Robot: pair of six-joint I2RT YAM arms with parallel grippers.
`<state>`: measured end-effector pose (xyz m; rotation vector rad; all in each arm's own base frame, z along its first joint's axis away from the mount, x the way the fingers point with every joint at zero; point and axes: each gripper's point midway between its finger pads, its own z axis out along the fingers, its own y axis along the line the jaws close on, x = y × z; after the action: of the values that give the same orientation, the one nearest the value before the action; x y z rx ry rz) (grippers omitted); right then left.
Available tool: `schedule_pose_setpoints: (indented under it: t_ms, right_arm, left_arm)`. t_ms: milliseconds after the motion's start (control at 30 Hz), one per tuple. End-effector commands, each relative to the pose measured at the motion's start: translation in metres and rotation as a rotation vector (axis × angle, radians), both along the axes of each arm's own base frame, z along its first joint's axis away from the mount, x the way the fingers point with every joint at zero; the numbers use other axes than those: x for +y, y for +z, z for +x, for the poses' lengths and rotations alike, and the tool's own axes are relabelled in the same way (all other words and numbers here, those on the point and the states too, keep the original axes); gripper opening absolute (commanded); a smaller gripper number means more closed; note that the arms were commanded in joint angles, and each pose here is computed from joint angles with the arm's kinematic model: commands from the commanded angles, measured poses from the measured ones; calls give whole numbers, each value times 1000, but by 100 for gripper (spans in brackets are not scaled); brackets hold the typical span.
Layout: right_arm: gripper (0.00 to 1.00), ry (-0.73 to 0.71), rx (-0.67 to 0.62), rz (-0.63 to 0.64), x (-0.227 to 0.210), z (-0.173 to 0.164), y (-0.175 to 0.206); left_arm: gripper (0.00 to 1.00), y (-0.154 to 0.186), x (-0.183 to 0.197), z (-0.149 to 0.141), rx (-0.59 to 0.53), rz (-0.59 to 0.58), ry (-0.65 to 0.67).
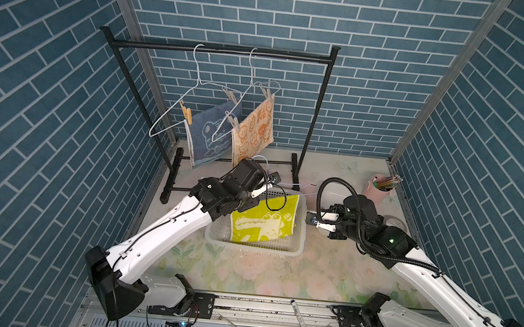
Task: Remove the clothespins securing towels to the hanger
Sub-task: Place the clothespin in the storage box.
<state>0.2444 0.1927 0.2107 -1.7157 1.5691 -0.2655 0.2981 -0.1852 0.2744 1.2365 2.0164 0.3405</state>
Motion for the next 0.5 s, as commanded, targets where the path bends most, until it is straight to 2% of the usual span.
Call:
schedule_pose_setpoints:
  t_ms: [0, 233, 333, 467]
  right_arm:
    - [0, -147, 119, -132, -35, 3, -48]
    - [0, -255, 214, -98, -48, 26, -81]
    - [12, -271, 247, -95, -50, 28, -88]
    - [34, -300, 234, -77, -54, 32, -85]
  left_arm:
    - [0, 3, 2, 3, -24, -26, 23]
    - [0, 4, 5, 1, -23, -20, 25]
    - [0, 4, 5, 0, -23, -25, 23]
    - [0, 5, 4, 0, -27, -31, 21]
